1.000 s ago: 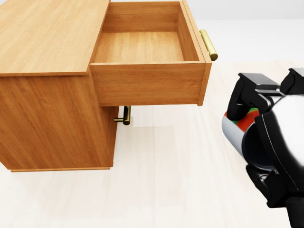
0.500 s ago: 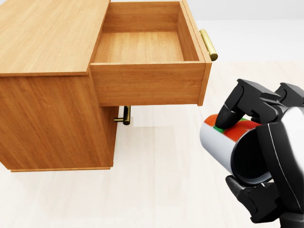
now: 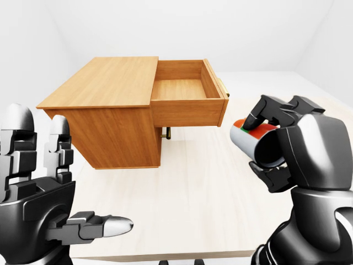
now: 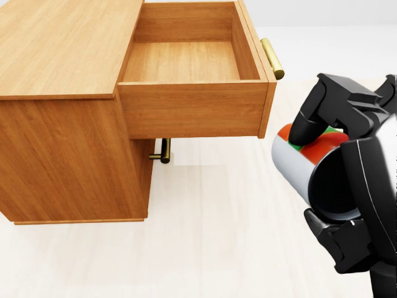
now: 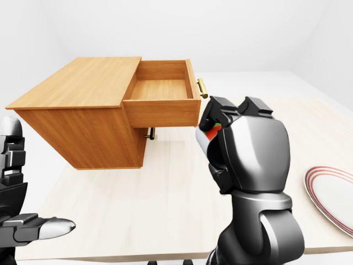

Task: Put the ketchup in the top drawer of the cabinet.

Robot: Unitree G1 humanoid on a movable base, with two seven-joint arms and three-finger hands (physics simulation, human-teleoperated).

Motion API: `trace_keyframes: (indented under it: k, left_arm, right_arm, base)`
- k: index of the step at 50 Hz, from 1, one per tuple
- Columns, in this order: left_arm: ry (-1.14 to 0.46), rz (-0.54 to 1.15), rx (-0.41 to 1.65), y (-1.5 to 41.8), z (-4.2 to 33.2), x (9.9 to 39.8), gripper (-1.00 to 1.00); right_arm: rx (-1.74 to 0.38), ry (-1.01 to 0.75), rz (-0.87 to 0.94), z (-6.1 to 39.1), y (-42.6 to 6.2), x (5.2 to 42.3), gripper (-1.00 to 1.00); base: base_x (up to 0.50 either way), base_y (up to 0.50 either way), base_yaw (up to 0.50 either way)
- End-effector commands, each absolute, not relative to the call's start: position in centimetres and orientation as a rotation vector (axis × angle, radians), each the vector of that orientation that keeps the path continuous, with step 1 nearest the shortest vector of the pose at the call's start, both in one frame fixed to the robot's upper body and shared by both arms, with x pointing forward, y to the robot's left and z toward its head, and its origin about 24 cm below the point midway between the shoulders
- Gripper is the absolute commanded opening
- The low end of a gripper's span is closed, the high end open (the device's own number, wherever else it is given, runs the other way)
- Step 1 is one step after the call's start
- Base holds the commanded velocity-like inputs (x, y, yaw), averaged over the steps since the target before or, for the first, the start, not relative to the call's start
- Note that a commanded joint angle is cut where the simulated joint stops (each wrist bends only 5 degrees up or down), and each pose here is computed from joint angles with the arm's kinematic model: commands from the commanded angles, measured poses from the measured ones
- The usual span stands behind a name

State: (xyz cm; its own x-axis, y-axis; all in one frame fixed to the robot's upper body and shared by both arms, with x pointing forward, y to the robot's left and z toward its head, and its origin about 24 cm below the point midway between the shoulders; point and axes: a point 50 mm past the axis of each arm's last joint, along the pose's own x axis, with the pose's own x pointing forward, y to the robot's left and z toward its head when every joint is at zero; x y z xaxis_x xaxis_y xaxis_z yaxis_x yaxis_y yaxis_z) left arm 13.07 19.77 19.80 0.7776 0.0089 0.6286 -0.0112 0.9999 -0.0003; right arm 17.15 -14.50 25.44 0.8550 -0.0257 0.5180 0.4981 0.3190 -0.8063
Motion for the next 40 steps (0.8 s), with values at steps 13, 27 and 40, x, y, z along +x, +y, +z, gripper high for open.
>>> trace_keyframes:
  k: [13,27,40]
  left_arm:
    - [-0.699,0.019,0.007,20.0,20.1,13.0,1.0]
    - [-0.704,0.021,0.007,20.0,20.2,13.0,1.0]
    - [-0.697,0.021,0.003,20.1,20.0,13.1,1.0]
  right_arm:
    - [-1.925,-1.02,-0.267,33.3,-9.3,19.3,-1.0]
    - [-1.702,-0.893,-0.345,42.1,-9.6,24.4,-1.0]
    - [-1.515,-0.683,-0.344,45.7,-12.0,28.4,-1.0]
  base:
    - [0.0,0.0,0.0]
    - [0.0,0.0,0.0]
    - [0.0,0.0,0.0]
